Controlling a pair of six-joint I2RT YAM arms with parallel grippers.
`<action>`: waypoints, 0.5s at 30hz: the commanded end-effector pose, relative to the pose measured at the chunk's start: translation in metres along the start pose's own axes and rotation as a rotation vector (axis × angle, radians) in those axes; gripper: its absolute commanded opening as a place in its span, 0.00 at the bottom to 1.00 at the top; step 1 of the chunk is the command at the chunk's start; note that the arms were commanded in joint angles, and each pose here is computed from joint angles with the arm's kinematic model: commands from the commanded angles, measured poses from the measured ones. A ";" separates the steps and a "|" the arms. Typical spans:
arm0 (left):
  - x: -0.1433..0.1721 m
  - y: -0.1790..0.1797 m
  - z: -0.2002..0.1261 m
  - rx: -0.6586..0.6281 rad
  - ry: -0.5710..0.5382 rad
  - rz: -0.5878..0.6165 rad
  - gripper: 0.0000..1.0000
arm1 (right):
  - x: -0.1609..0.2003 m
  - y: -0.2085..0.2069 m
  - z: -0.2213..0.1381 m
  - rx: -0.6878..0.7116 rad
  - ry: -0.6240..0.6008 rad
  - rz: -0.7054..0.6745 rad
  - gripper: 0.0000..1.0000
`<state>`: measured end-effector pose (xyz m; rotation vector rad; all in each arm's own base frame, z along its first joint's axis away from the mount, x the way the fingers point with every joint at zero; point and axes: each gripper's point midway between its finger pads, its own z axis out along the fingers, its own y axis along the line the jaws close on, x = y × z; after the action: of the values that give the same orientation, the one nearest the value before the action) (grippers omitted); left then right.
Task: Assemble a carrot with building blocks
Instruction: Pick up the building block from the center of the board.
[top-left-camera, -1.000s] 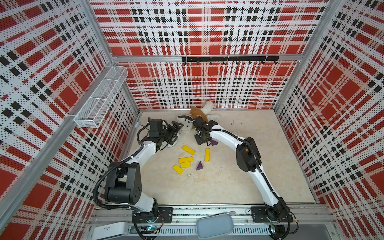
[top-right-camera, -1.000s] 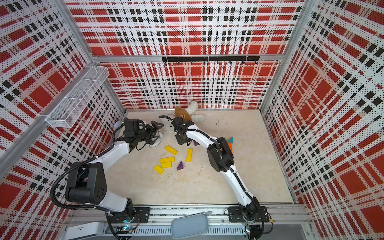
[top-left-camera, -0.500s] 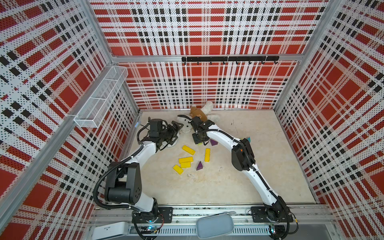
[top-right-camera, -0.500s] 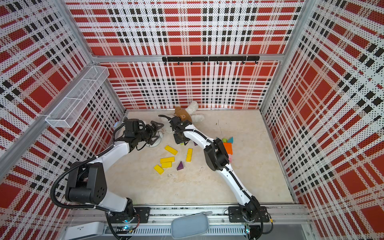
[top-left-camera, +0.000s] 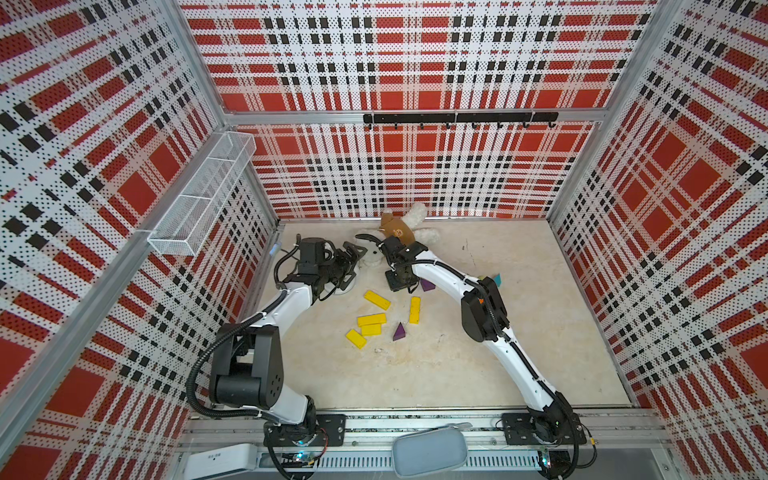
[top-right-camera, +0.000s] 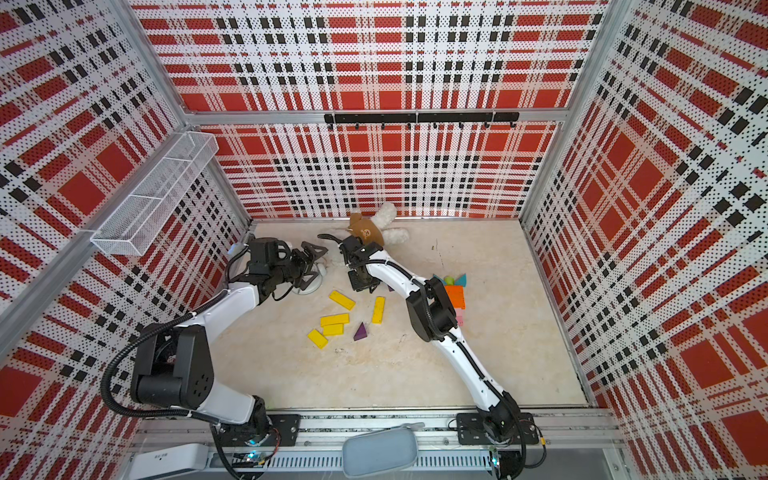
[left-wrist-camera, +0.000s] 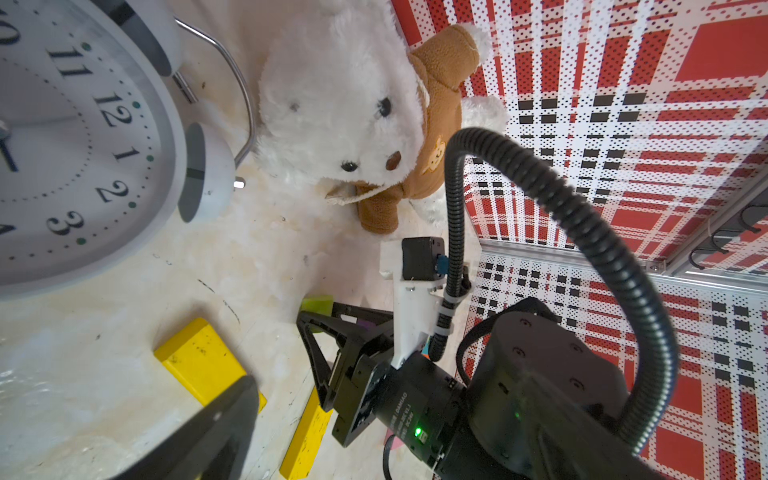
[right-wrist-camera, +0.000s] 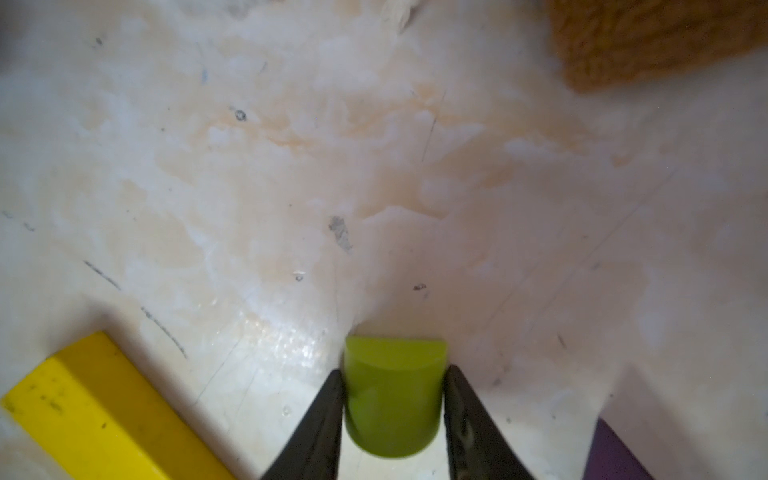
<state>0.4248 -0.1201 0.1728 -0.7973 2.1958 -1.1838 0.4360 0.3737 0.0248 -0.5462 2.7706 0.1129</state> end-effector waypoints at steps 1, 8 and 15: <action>-0.001 -0.009 -0.001 0.026 -0.001 0.000 1.00 | 0.000 0.001 -0.012 -0.012 -0.010 -0.009 0.39; -0.001 -0.010 -0.002 0.029 -0.003 0.004 0.99 | -0.005 0.003 -0.025 -0.041 -0.046 0.003 0.38; -0.001 -0.010 -0.001 0.030 -0.001 0.002 1.00 | -0.005 -0.001 -0.032 -0.033 -0.067 0.013 0.38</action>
<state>0.4250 -0.1201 0.1731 -0.7959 2.1942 -1.1843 0.4253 0.3668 0.0269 -0.5519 2.7743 0.1282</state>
